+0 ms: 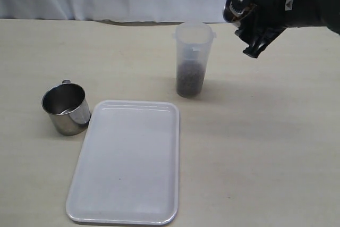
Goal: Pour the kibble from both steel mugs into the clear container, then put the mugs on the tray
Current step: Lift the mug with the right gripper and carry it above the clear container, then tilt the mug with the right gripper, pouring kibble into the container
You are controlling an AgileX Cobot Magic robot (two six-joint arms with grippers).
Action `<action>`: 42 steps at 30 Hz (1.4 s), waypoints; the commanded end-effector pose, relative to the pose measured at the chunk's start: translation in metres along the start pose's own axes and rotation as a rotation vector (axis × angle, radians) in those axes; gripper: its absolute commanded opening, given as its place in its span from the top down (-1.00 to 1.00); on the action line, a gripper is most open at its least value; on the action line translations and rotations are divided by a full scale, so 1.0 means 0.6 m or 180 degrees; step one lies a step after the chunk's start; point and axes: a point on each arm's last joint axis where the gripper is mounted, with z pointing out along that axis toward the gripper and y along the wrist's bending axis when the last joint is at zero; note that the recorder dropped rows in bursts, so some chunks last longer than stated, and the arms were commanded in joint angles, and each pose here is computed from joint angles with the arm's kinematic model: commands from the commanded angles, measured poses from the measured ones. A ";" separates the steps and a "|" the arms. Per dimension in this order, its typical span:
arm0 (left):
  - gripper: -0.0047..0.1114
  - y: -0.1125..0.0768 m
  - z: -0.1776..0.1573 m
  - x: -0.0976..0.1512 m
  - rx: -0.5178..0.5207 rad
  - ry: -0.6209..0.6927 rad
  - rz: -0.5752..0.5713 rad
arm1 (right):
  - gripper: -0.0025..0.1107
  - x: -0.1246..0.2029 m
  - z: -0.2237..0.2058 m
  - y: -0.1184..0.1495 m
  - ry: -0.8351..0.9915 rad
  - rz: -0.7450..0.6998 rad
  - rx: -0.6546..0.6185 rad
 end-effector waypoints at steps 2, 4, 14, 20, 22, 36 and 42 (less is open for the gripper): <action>0.92 -0.001 0.000 0.000 0.0035 -0.0020 -0.0001 | 0.87 -0.036 0.007 -0.002 -0.0102 -0.0151 -0.0010; 0.92 -0.001 0.000 0.000 0.0035 -0.0020 -0.0001 | 0.87 -0.042 0.011 -0.008 -0.0028 -0.0197 -0.0038; 0.92 -0.001 0.000 0.000 0.0035 -0.0020 -0.0001 | 0.87 -0.049 0.019 -0.013 0.0040 -0.0393 -0.0024; 0.92 -0.001 0.000 0.000 0.0035 -0.0020 -0.0001 | 0.87 -0.069 0.024 -0.007 0.0003 -0.0723 0.0015; 0.92 -0.001 0.000 0.000 0.0035 -0.0020 -0.0001 | 0.87 -0.074 0.030 -0.013 0.0038 -0.0687 0.0018; 0.92 -0.001 0.000 0.000 0.0035 -0.0020 0.0005 | 0.87 -0.081 0.038 -0.007 0.0129 -0.1147 0.0068; 0.92 -0.001 0.000 0.000 0.0035 -0.0020 0.0005 | 0.87 -0.084 0.040 -0.008 0.0061 -0.1210 0.0106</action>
